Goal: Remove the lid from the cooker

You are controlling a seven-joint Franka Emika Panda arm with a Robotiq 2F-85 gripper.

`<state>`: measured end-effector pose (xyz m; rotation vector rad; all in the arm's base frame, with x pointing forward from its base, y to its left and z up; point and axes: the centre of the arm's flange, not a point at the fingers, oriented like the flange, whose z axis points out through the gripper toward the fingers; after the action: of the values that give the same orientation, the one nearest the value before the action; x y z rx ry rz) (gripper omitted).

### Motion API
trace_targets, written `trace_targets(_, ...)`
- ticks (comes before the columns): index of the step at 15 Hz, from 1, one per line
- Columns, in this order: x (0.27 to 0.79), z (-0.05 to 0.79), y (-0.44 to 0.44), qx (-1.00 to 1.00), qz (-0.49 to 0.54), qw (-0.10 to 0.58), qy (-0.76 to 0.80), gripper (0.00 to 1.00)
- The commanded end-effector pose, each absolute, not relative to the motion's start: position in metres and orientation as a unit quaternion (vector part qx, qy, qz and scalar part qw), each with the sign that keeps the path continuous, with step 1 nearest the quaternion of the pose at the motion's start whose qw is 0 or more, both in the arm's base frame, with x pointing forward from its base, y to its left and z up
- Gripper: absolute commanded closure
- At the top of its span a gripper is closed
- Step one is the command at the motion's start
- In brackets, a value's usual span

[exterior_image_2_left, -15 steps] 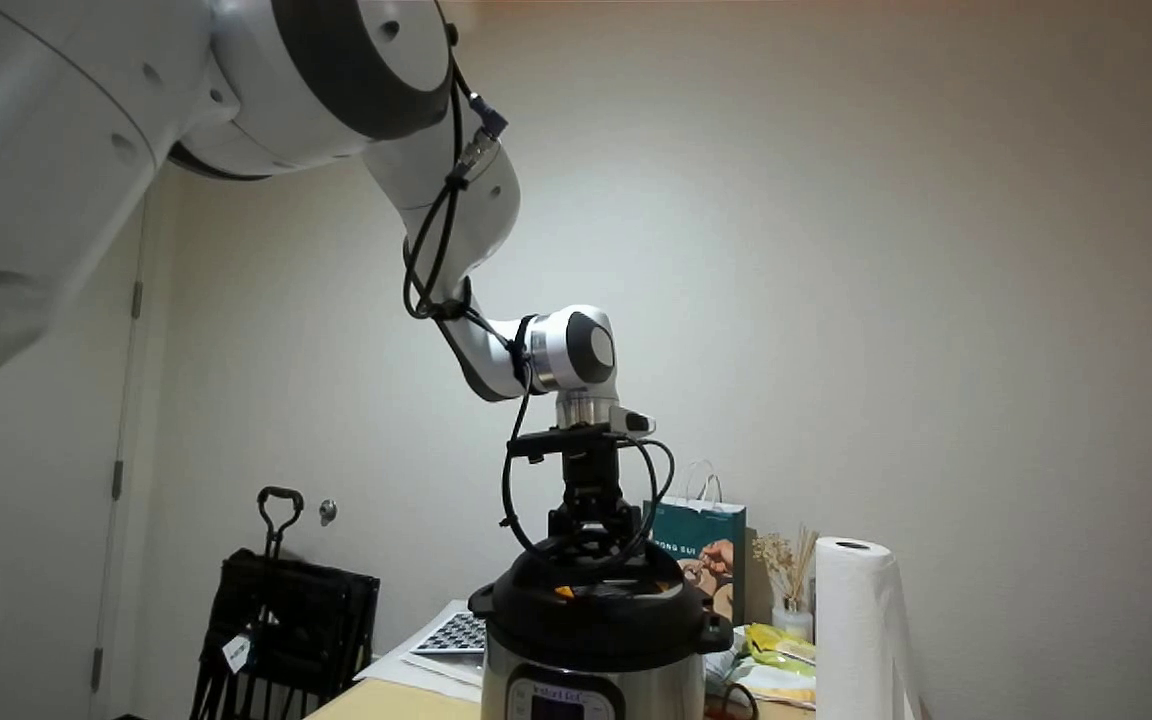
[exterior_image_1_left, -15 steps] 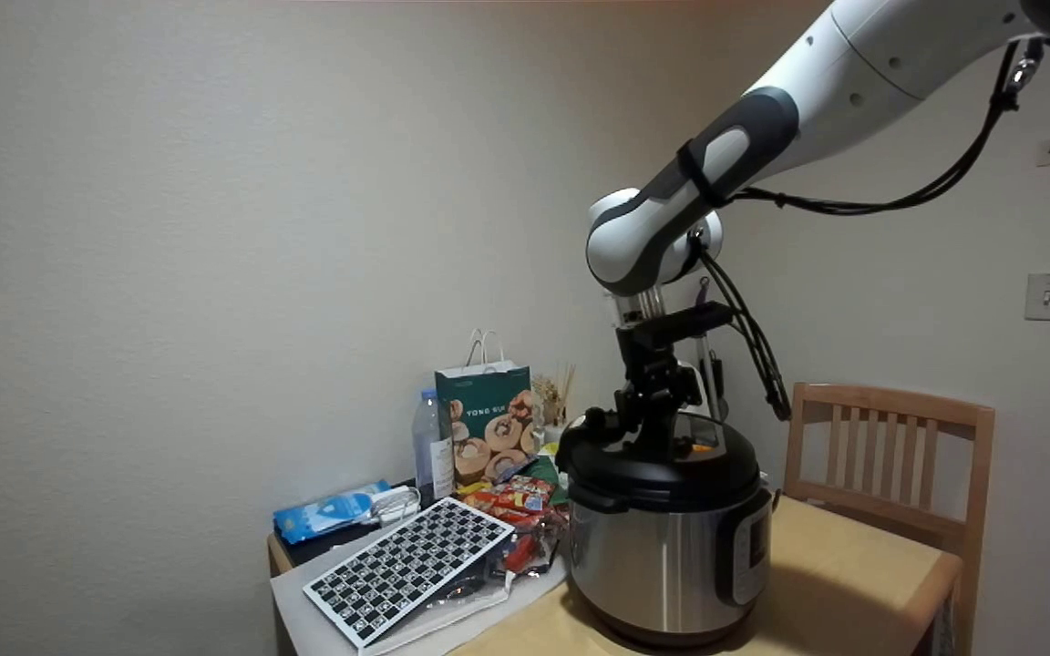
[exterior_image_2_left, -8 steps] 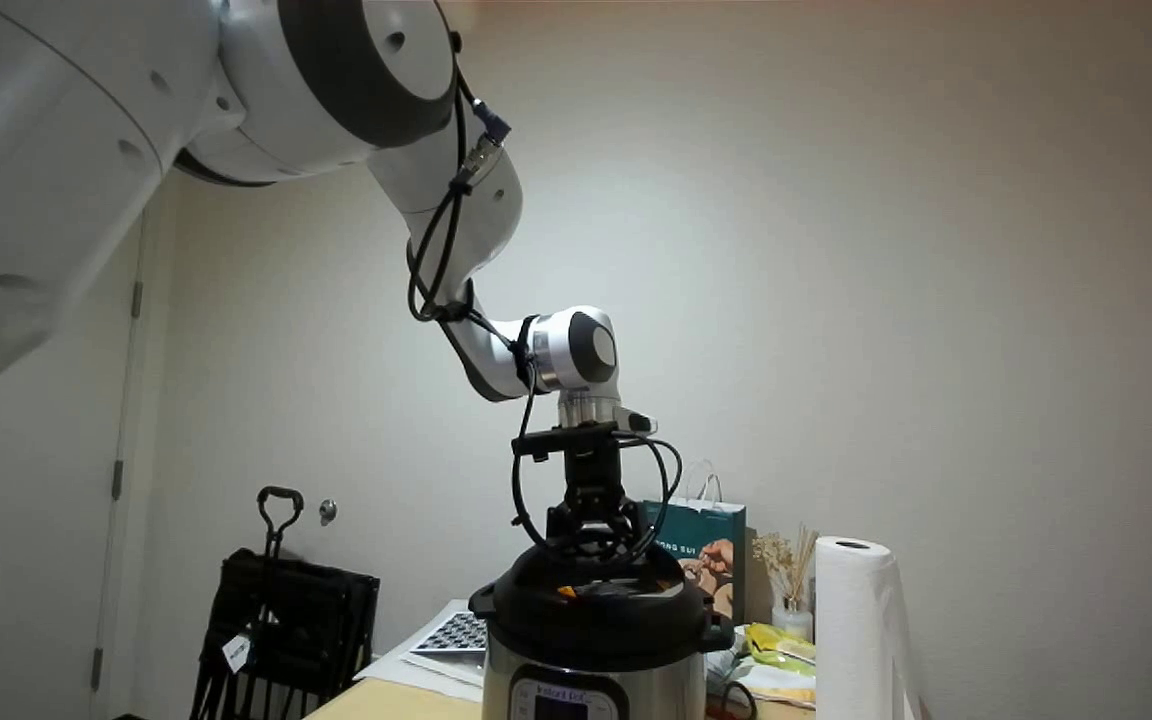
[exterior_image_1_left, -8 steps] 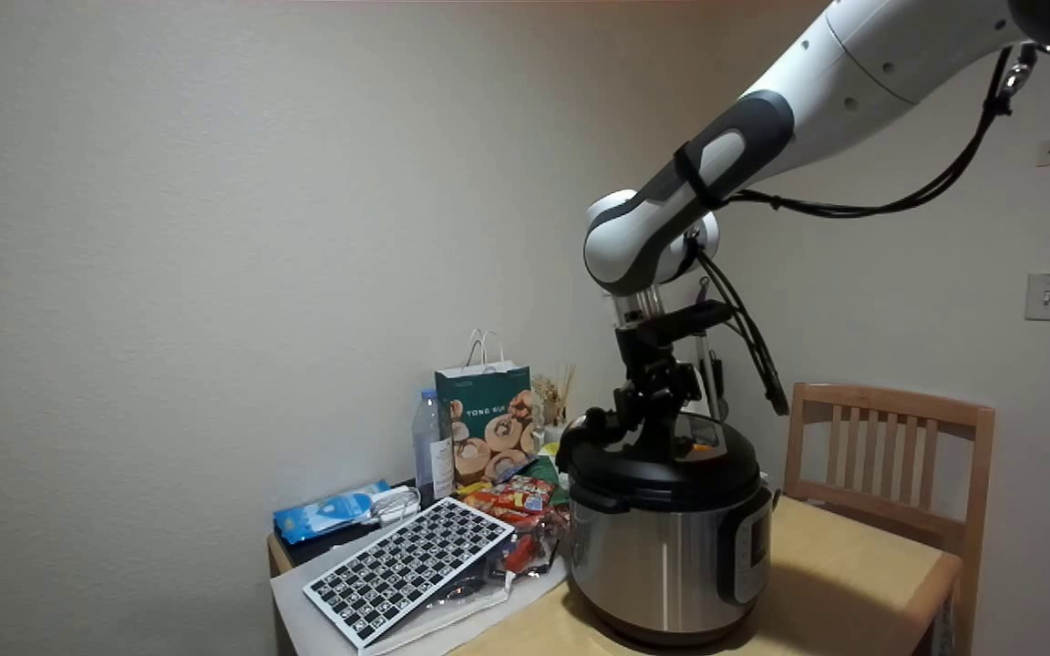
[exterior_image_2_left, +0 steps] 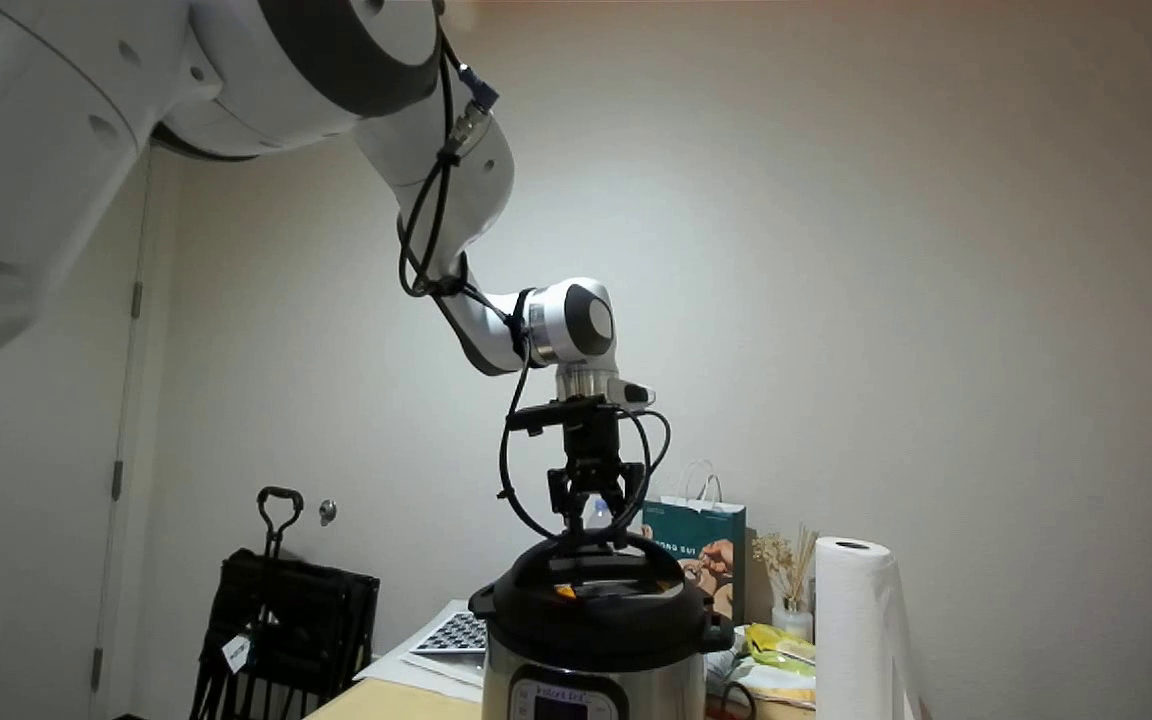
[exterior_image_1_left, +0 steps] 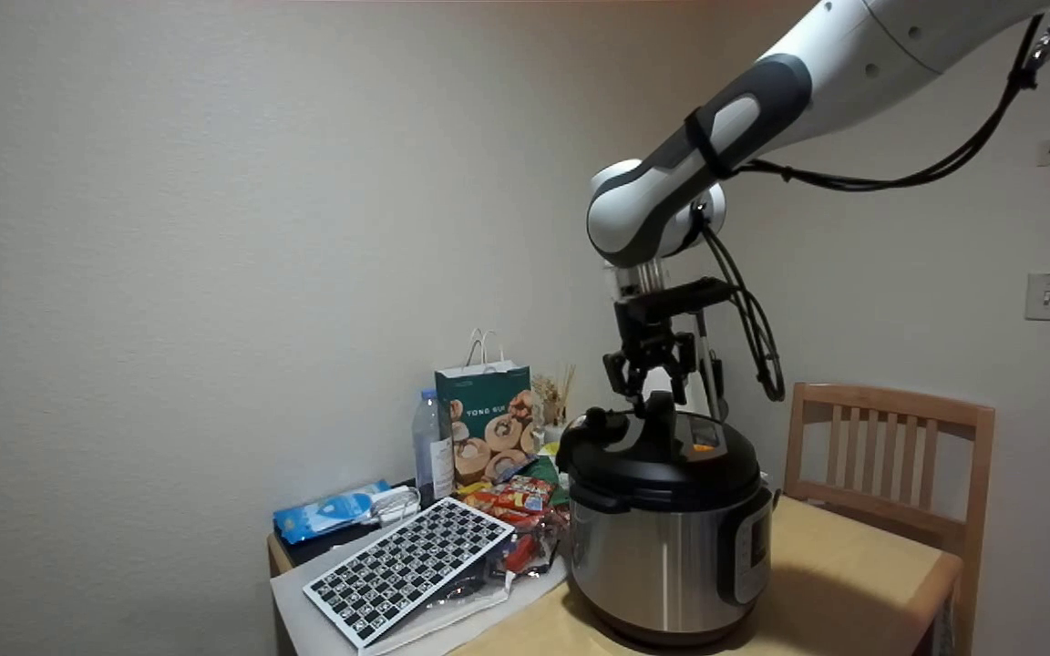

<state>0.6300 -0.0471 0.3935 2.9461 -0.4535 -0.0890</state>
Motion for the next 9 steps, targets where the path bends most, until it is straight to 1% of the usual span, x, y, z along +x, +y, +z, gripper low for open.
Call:
trace_targets(1,0.599,0.439,-0.036,0.976,0.015,0.062,-0.207,0.02)
trace_targets(2,0.593,0.451,-0.033,0.974,0.028,0.059,-0.219,0.00)
trace_targets(8,0.564,0.501,-0.020,0.945,0.087,0.054,-0.311,0.00)
trace_targets(9,0.588,0.499,-0.026,0.956,0.067,0.051,-0.282,0.00)
